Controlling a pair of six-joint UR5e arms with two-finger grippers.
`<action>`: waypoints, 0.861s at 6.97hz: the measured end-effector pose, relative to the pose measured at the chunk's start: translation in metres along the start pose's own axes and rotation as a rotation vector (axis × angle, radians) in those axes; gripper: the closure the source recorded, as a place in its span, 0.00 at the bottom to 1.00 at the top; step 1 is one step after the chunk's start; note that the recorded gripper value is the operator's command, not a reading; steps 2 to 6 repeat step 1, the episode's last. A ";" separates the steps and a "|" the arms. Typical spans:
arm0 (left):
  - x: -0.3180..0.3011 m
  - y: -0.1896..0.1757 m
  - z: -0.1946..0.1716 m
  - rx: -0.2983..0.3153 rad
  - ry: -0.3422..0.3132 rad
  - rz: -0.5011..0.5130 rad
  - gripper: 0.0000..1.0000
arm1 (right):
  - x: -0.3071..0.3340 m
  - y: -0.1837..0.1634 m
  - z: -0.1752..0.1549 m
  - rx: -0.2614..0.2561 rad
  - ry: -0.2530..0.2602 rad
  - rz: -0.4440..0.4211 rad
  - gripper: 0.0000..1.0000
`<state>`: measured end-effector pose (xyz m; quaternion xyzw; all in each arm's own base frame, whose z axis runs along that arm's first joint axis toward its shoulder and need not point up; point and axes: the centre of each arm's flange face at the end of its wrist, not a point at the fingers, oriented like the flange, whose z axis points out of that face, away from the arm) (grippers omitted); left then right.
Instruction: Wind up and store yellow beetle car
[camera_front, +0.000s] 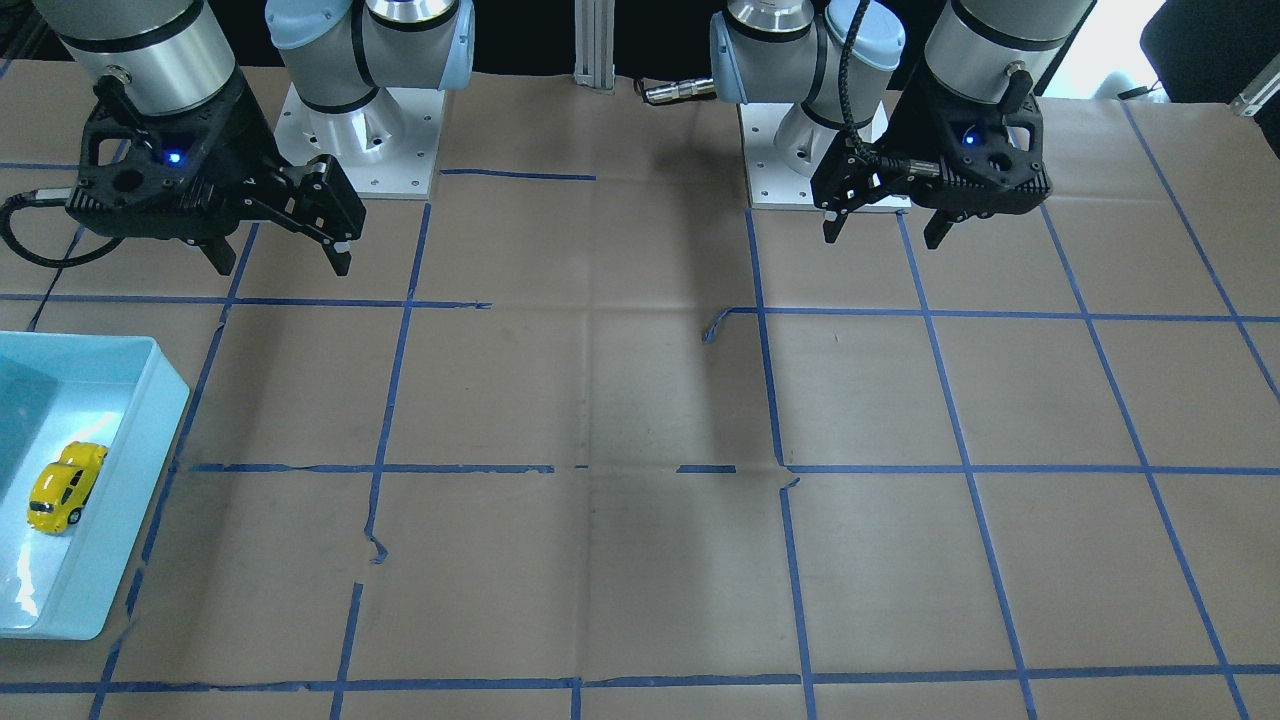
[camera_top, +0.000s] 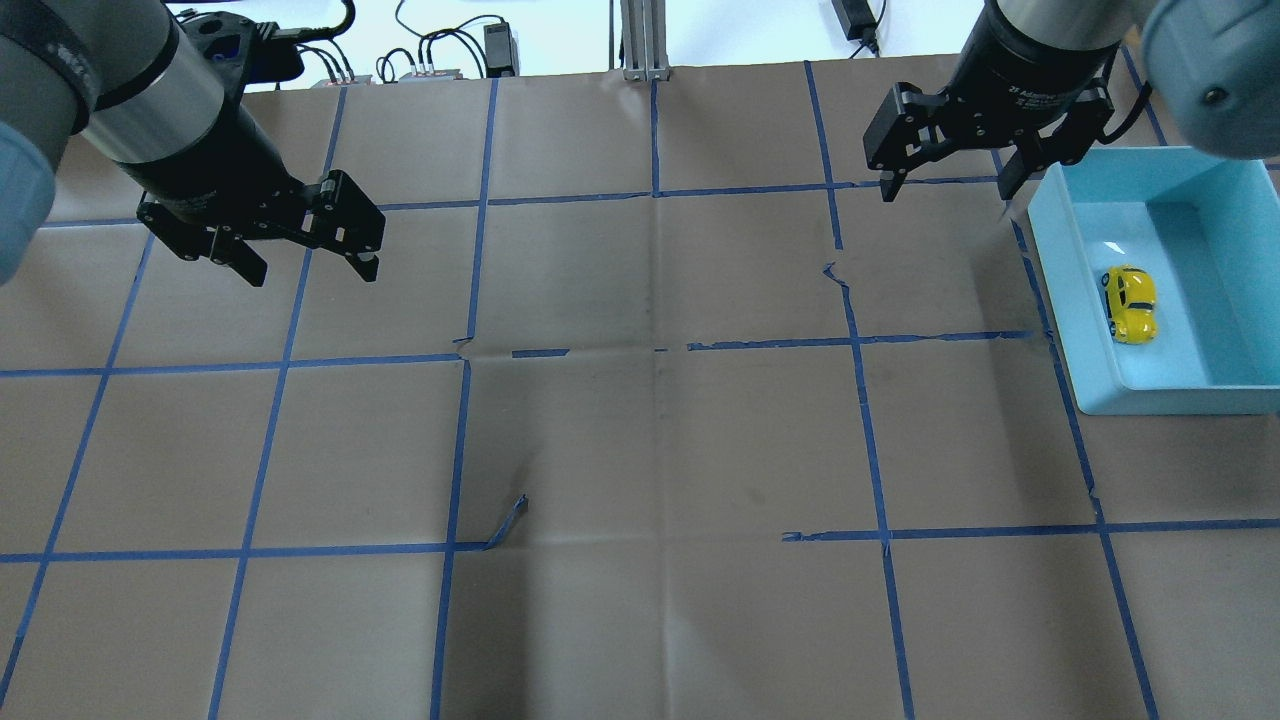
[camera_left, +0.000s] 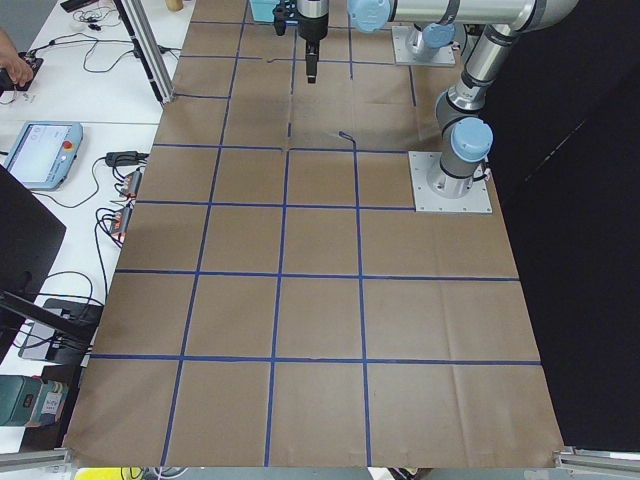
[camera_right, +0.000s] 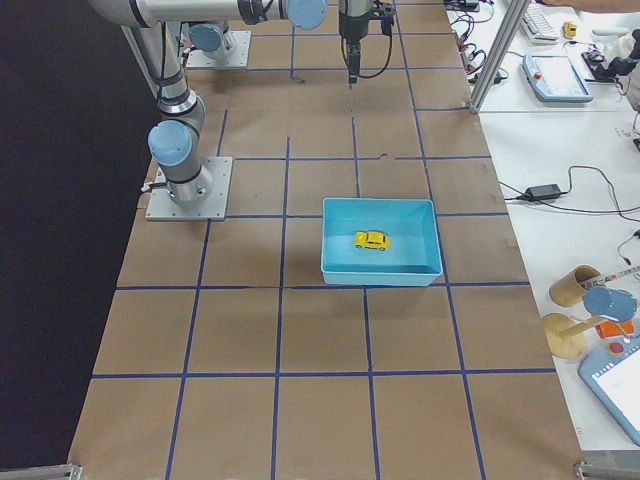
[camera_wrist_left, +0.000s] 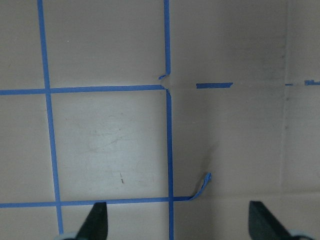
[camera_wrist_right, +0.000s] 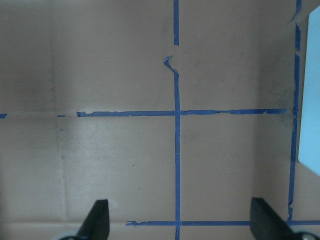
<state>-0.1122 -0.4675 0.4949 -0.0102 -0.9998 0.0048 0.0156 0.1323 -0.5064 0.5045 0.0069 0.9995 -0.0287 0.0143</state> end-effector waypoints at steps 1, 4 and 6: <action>0.000 0.000 0.000 0.000 0.000 0.000 0.00 | 0.000 0.001 -0.001 0.003 0.000 0.008 0.00; 0.000 0.000 0.000 0.000 0.000 0.000 0.00 | 0.000 0.001 -0.001 0.003 0.000 0.008 0.00; 0.000 0.000 0.000 0.000 0.000 0.000 0.00 | 0.000 0.001 -0.001 0.003 0.000 0.008 0.00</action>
